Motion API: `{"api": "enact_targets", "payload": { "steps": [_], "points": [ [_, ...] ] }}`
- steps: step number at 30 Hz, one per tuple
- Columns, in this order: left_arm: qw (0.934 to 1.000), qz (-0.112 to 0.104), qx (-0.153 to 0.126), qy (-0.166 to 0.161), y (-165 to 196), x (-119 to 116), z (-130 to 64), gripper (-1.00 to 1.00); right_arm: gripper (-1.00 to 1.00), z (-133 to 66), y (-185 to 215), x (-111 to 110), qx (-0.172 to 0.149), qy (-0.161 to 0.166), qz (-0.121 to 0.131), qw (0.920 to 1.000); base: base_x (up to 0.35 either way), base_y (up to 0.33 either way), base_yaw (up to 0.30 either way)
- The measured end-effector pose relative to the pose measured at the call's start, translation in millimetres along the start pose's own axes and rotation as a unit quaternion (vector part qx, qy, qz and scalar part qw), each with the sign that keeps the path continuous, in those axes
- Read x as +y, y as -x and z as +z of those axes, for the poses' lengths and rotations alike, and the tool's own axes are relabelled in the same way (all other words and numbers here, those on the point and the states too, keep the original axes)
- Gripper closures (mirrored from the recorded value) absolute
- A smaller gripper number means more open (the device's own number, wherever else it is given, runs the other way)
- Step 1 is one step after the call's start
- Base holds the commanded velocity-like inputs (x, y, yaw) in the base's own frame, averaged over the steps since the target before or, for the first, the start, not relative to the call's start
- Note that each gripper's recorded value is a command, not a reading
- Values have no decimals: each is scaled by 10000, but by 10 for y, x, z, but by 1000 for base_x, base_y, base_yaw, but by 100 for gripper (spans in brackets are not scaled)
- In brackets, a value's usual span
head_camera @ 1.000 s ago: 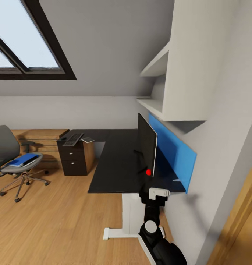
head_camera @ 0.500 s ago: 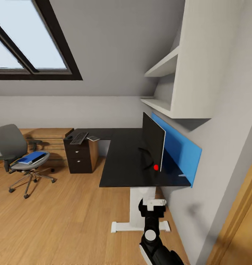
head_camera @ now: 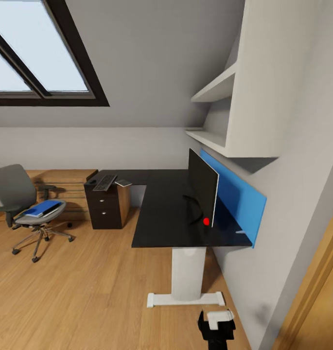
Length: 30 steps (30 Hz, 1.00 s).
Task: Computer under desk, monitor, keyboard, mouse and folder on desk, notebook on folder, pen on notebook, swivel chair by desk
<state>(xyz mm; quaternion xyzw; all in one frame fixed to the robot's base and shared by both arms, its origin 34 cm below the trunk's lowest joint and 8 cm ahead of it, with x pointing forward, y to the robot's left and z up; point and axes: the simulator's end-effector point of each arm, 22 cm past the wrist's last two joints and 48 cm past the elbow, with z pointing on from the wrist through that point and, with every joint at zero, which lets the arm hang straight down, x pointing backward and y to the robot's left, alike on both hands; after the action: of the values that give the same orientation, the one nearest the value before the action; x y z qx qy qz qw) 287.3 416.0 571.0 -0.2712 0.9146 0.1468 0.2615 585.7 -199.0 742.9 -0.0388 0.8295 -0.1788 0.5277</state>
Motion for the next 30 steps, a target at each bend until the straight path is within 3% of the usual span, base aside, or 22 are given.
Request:
{"api": "enact_targets", "payload": {
  "steps": [3,7,11,14,15,21,25,30],
  "points": [
    [9994,87,275,-210,-28,-228,-26,-100,-100,-64,-247,-77,267,-43,-123,9996,0,0,0],
    [9962,523,422,-553,333,-542,7,-100,-100,-154,-507,-108,568,57,-199,9982,0,0,0],
    [9895,850,962,-661,485,-638,-41,-100,-100,-184,-630,-137,593,359,-172,9974,0,0,0],
    [9877,886,1084,-695,519,-668,-91,-100,-100,-196,-632,-160,542,496,-97,9973,0,0,0],
    [9905,832,846,-692,537,-659,-83,-100,-100,-203,-629,-157,500,579,-5,9971,0,0,0],
    [9954,782,190,-517,363,-379,-140,-100,-100,-235,-567,-172,456,610,51,9971,0,0,0],
    [9958,761,-46,-507,377,-353,-160,-100,-100,-238,-452,-141,223,623,210,9976,0,0,0],
    [9955,775,-105,-530,364,-374,-178,-100,-100,-264,-363,-85,72,633,379,9973,113,73,8]
  ]
}}
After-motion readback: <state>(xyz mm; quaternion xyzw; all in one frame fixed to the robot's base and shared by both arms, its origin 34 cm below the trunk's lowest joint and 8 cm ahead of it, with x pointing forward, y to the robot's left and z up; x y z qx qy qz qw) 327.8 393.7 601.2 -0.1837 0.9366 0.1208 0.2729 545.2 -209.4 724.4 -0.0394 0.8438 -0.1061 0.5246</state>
